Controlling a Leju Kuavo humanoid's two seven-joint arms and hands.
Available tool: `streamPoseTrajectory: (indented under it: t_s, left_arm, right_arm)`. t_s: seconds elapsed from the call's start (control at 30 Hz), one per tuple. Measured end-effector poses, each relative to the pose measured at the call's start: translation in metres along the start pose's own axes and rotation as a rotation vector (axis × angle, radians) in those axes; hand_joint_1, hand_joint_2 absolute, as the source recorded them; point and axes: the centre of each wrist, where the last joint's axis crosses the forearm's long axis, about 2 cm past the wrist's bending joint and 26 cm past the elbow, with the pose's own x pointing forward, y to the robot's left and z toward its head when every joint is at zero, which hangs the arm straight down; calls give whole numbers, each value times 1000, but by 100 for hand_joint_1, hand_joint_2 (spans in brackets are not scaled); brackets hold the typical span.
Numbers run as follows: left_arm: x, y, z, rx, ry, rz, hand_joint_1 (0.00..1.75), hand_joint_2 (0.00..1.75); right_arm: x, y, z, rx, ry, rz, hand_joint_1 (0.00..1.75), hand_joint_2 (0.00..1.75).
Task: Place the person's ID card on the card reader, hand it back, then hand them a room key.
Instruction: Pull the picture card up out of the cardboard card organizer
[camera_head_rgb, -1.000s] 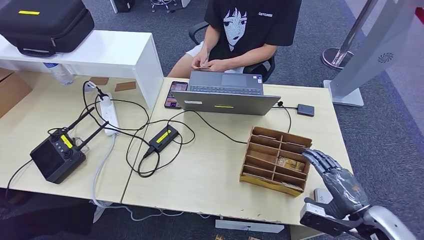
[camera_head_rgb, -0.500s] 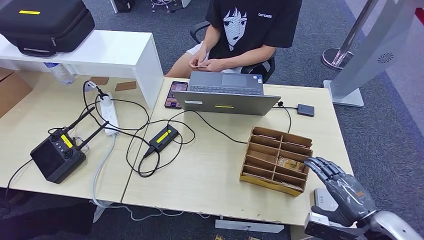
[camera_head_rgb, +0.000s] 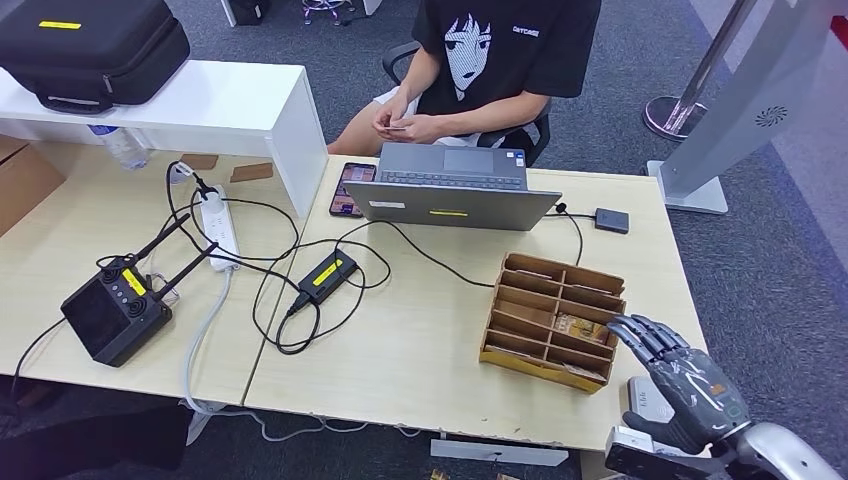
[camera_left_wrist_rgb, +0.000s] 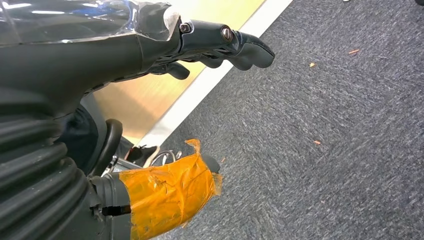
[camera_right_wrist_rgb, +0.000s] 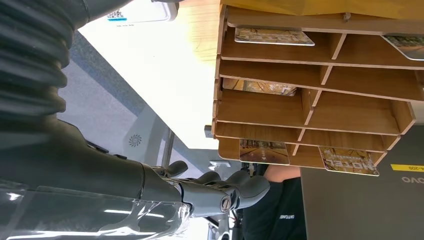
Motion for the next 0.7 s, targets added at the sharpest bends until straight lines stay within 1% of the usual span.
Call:
streamPoseTrajectory:
  t_s: [0.2,0.27,0.43,0.57,0.7]
  left_arm:
    - [0,0,0,0,0,0,0,175]
    - [0,0,0,0,-1,-1,0,175]
    - [1,-1,1,1,-8,-7,0,175]
    - [1,-1,1,2,-13,-11,0,175]
    - [2,-1,1,3,-17,-13,0,175]
  right_arm:
    - [0,0,0,0,1,3,0,175]
    - [1,0,-2,3,1,25,0,175]
    - [8,4,-21,1,-22,93,0,175]
    - [17,13,-35,10,-61,90,0,175]
    - [23,18,-44,18,-86,79,0,175]
